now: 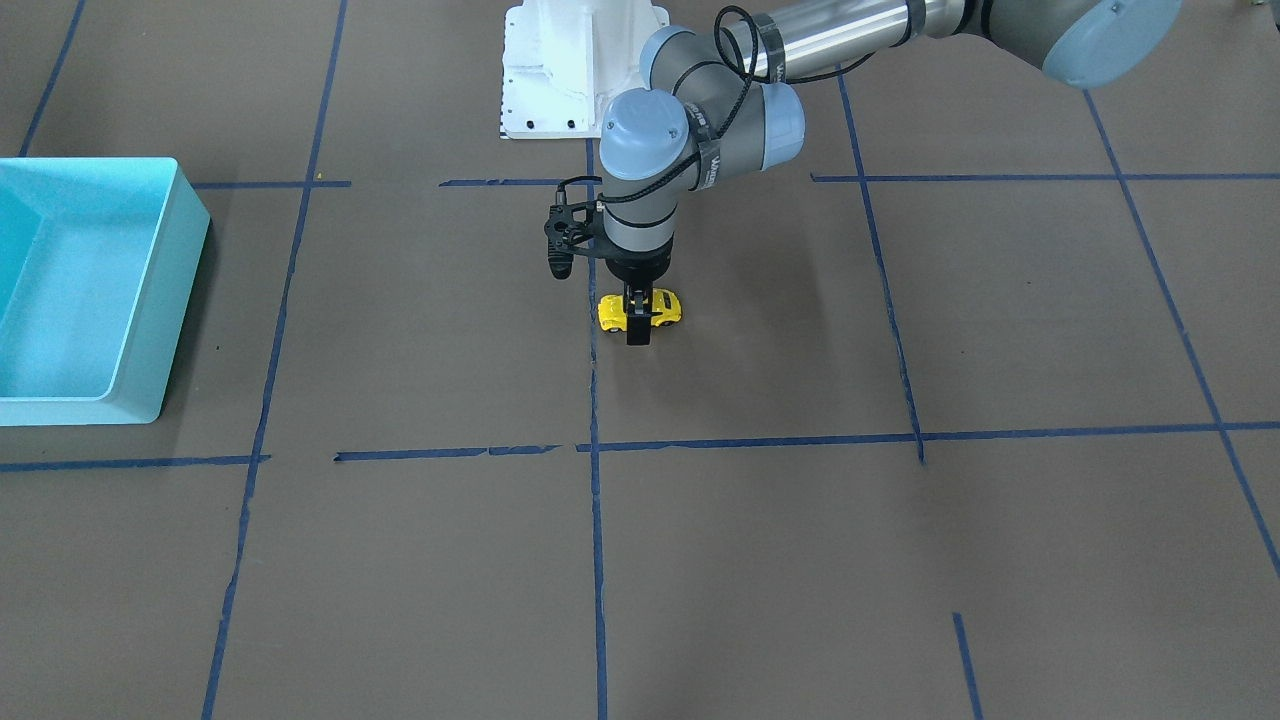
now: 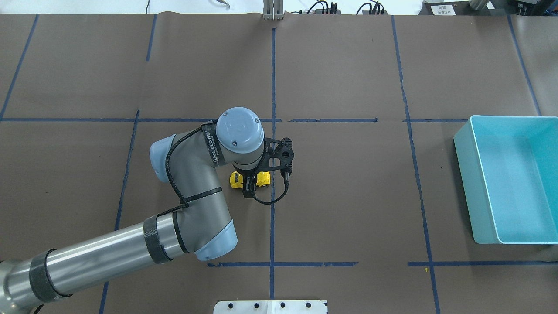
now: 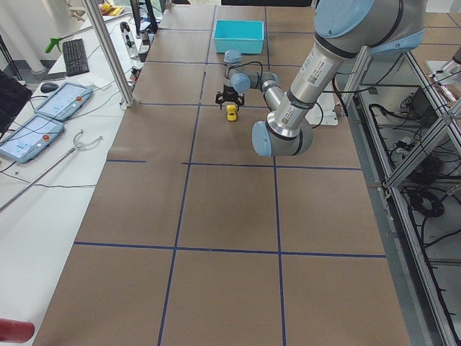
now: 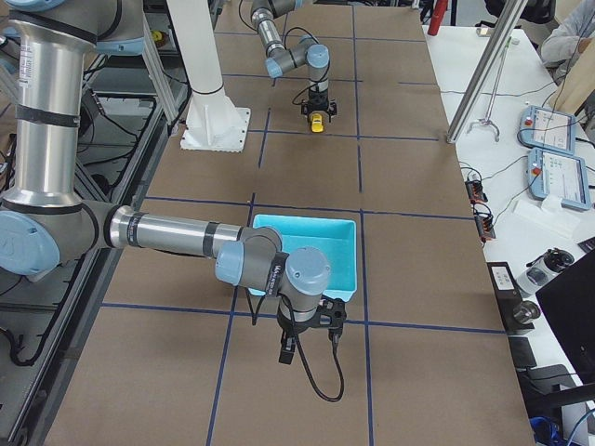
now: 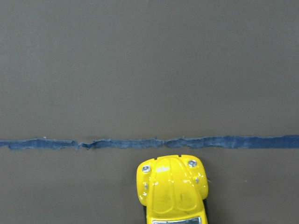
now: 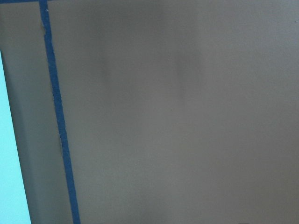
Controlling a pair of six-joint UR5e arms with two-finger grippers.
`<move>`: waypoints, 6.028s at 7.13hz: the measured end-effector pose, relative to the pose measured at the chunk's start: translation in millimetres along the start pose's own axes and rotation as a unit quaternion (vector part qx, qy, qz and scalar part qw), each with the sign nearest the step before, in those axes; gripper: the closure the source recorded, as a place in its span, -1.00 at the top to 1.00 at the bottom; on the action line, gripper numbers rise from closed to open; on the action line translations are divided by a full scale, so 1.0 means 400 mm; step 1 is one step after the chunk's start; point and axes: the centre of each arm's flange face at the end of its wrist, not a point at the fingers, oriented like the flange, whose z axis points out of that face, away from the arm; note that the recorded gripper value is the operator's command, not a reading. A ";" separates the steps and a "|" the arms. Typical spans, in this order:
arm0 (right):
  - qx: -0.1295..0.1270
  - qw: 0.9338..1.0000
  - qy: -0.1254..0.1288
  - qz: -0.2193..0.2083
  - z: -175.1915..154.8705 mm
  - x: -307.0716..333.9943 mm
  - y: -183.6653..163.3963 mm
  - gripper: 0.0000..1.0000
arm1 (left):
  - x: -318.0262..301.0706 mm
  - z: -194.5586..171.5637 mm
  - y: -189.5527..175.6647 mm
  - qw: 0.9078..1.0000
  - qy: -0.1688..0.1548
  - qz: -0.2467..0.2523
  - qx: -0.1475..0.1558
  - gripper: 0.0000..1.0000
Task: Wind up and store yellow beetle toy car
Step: 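Hold the car pressed against the table with the left gripper, then drag the pressed car backward toward the robot with the left gripper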
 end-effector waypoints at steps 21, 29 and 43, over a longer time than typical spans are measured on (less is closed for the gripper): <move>0.006 1.000 -0.004 -0.004 -0.008 -0.008 -0.004 0.99 | -0.012 -0.026 0.092 0.989 -0.004 0.070 0.128 -1.00; 0.006 1.000 -0.004 -0.004 -0.010 -0.009 -0.004 0.99 | 0.024 0.015 0.227 0.985 -0.013 0.078 0.152 -1.00; 0.011 1.000 -0.006 -0.007 -0.021 -0.018 -0.005 0.99 | 0.020 0.024 0.815 0.981 0.008 0.052 0.187 1.00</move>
